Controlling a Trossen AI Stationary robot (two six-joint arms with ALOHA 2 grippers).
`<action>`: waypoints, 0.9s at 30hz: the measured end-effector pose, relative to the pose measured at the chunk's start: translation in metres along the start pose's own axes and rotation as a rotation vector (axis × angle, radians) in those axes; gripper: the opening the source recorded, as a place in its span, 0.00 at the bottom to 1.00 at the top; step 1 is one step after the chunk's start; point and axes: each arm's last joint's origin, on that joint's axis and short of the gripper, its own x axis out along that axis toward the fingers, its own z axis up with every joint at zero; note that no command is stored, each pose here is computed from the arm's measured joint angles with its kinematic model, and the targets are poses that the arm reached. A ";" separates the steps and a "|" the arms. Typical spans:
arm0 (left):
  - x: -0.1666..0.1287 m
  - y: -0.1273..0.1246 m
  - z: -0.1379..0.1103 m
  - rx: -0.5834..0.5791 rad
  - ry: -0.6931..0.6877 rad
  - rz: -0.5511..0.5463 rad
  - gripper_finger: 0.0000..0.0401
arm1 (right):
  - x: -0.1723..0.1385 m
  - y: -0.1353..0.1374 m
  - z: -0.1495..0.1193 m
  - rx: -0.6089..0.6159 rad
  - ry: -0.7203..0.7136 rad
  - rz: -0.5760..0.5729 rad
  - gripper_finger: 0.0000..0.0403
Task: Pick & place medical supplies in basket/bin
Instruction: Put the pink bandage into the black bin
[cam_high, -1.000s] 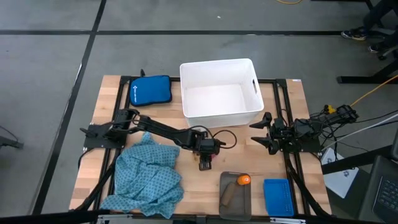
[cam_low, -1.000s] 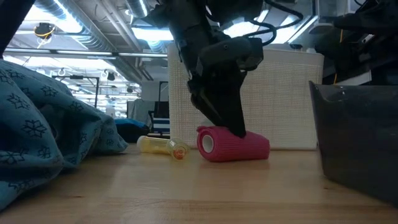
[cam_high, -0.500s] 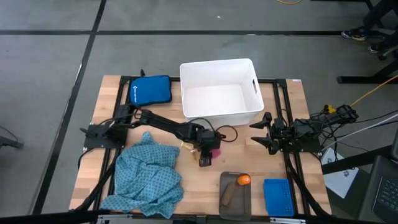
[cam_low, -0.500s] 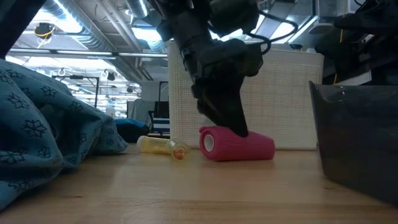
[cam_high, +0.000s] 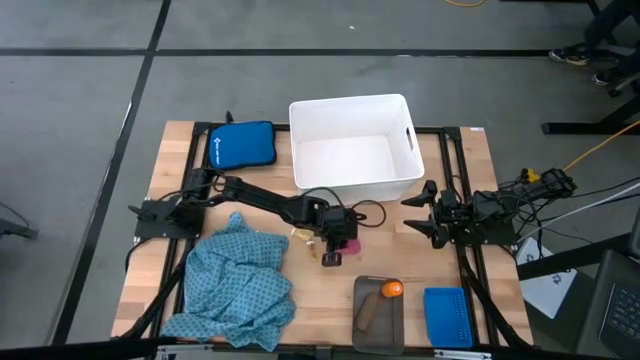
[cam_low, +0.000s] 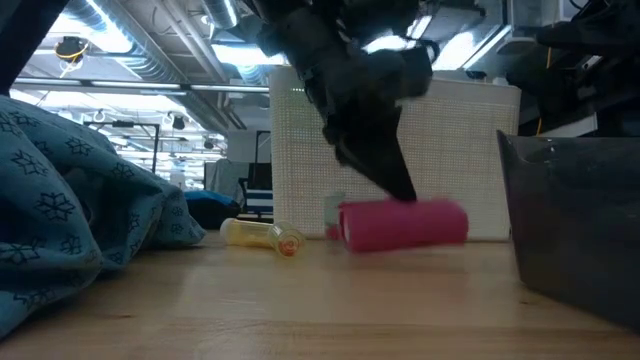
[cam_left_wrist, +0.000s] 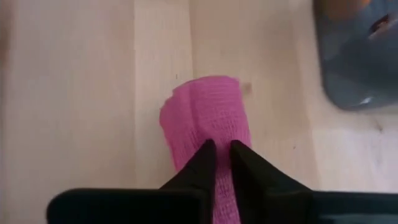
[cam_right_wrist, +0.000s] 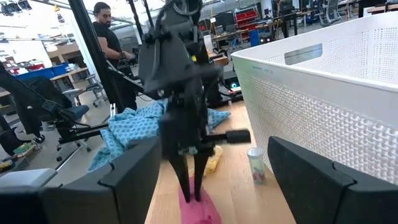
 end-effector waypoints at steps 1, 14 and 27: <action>-0.005 0.000 0.003 0.010 -0.019 -0.001 0.06 | 0.000 0.000 0.000 0.000 0.000 0.000 0.74; -0.042 -0.006 0.021 0.128 -0.139 -0.022 0.00 | 0.000 0.000 -0.001 -0.003 0.007 -0.002 0.74; -0.035 -0.002 0.016 0.040 -0.098 0.131 0.26 | 0.000 0.000 -0.001 -0.002 0.007 -0.002 0.74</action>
